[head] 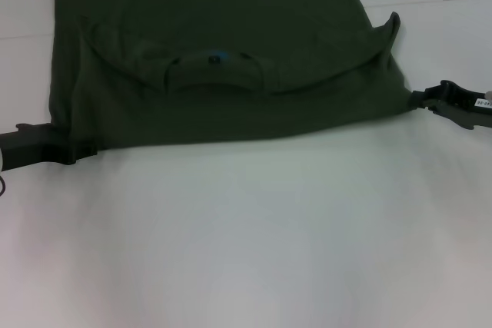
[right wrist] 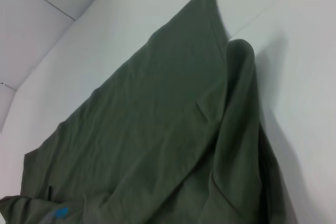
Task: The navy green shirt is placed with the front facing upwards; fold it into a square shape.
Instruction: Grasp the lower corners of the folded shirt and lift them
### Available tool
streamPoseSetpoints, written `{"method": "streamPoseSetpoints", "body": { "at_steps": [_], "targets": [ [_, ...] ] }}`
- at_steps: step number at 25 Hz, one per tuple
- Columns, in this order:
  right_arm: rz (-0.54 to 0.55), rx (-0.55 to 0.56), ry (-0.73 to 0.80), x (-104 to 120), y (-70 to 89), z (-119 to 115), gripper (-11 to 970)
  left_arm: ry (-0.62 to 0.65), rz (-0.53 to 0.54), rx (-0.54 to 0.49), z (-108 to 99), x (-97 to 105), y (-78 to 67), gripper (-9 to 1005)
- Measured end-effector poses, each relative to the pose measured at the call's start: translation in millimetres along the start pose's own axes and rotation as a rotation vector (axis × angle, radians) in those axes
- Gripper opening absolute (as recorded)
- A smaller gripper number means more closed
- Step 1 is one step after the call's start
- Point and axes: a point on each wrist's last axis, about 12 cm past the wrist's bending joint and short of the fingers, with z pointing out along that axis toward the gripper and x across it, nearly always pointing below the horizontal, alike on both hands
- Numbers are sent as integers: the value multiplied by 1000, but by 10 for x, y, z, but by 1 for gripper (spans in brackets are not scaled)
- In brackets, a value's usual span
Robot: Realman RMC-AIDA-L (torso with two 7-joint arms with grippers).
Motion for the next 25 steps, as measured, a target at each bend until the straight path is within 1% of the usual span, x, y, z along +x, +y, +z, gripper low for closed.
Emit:
{"method": "streamPoseSetpoints", "body": {
  "at_steps": [8,14,19,22,25],
  "targets": [
    [-3,-2,-7,-9,-3,-7,2,2,-1,-24,-5,1,34,531],
    [-4,-2,-8,-11,-4,-8,2,22,2,-26,21,2,32,285],
    [-4,-3,-7,-10,-3,-8,2,30,8,-15,29,-6,21,60],
    [-4,-4,-7,-10,-1,-8,2,26,11,6,1,-25,17,32],
    [-4,-15,-10,-5,1,-19,2,19,6,30,-79,-47,45,31]
  ]
}}
